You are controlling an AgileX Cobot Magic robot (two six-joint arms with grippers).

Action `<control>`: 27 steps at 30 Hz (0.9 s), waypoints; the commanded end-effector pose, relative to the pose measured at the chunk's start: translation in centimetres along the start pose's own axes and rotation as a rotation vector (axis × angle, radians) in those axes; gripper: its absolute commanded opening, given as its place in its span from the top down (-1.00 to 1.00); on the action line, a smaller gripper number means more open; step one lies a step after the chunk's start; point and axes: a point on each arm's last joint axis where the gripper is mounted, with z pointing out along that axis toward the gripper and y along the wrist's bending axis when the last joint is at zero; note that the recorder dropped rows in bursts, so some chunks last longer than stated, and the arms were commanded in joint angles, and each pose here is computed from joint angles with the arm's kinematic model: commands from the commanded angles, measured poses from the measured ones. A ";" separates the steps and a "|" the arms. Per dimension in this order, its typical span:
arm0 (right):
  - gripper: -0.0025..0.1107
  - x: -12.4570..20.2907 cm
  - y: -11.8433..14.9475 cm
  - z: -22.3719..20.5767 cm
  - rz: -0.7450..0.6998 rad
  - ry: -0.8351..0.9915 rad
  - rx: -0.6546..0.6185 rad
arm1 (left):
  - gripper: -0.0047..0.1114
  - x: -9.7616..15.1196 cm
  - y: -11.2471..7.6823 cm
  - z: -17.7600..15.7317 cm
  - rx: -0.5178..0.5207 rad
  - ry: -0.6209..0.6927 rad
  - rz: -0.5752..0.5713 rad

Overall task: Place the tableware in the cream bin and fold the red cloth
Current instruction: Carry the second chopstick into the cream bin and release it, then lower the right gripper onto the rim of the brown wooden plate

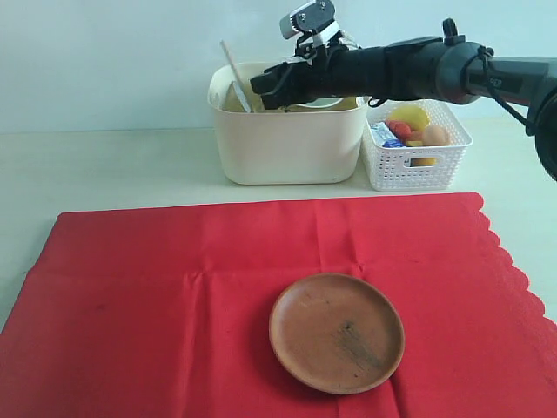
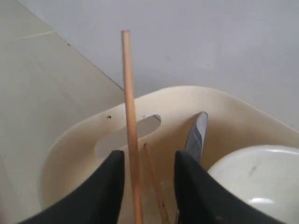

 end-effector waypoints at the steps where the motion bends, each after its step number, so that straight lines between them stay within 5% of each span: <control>1: 0.00 -0.5 -0.1 -0.4 0.032 0.041 0.007 | 0.92 0.0 0.0 0.0 0.007 -0.014 -0.004; 15: -0.04 -6.6 1.8 -6.8 0.158 0.361 0.080 | 0.92 0.0 0.0 0.0 0.007 -0.014 -0.004; 27: 0.03 -4.8 3.1 -11.0 0.384 0.841 0.179 | 0.92 0.0 0.0 0.0 0.007 -0.014 -0.004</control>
